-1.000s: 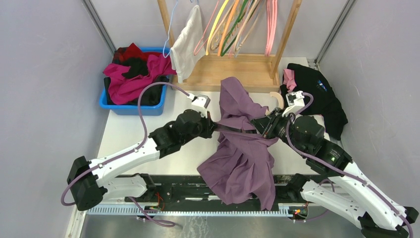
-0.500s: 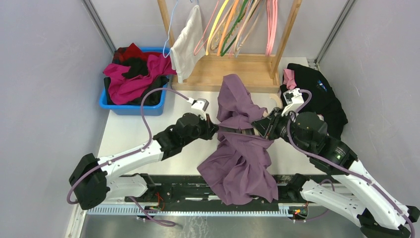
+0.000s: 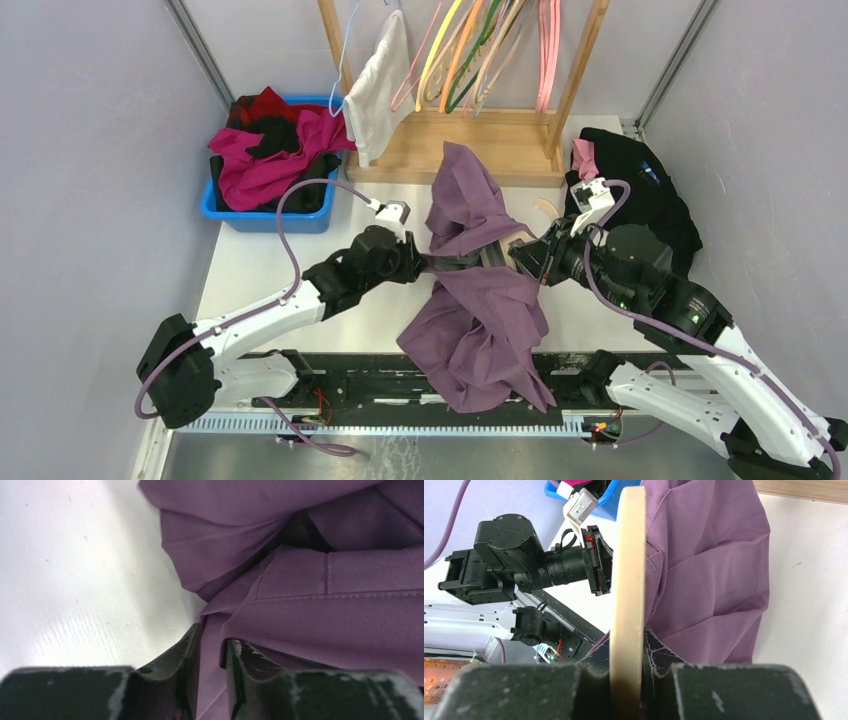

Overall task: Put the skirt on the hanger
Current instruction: Hang the skirt on the hanger.

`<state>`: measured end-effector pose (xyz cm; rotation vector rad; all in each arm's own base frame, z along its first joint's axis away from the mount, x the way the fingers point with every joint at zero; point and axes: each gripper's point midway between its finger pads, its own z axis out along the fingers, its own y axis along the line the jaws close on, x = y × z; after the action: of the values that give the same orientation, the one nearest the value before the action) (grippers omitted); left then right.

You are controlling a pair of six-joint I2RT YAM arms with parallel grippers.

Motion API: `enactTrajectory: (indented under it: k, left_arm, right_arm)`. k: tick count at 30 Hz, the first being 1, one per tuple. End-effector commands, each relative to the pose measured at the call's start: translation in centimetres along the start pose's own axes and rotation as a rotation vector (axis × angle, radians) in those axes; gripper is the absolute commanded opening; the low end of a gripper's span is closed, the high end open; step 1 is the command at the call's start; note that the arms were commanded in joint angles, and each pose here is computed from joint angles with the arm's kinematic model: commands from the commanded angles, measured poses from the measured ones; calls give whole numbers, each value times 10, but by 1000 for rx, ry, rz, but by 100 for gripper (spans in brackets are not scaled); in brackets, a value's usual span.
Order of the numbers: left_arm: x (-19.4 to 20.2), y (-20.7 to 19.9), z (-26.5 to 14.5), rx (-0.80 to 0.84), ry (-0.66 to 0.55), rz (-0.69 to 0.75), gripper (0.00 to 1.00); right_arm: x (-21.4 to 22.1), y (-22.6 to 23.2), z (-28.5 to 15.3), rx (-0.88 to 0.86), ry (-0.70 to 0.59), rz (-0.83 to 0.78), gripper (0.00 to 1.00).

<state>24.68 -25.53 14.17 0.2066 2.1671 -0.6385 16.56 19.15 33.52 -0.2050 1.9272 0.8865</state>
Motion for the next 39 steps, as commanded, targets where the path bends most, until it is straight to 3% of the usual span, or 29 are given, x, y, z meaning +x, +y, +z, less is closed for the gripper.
enactTrajectory:
  k: [1,7,9,16,17,19,21,25,39]
  left_arm:
    - [7,28,1,-119,43,29,34]
    - [-3,25,-13,-111,24,25,43]
    - [-12,23,-22,-108,-4,17,61]
    - [-46,20,-57,-104,-111,2,66]
    - [-48,21,-62,-111,-120,0,79]
    - [-54,22,-67,-120,-142,-1,86]
    - [-60,24,-71,-133,-166,-2,100]
    - [-82,18,-76,-144,-201,14,99]
    - [-210,-22,-115,-165,-428,93,99]
  right_arm:
    - [-51,38,-12,-164,-199,-3,1]
    - [-48,34,-7,-147,-193,-20,1]
    - [-51,37,-8,-152,-195,-28,1]
    - [-55,43,-8,-166,-181,-48,1]
    - [-55,43,-8,-166,-179,-49,1]
    - [-56,45,-7,-174,-178,-49,1]
    - [-56,47,-6,-180,-173,-49,1]
    - [-56,49,-5,-193,-173,-48,1]
    - [-59,57,-8,-224,-166,-34,1]
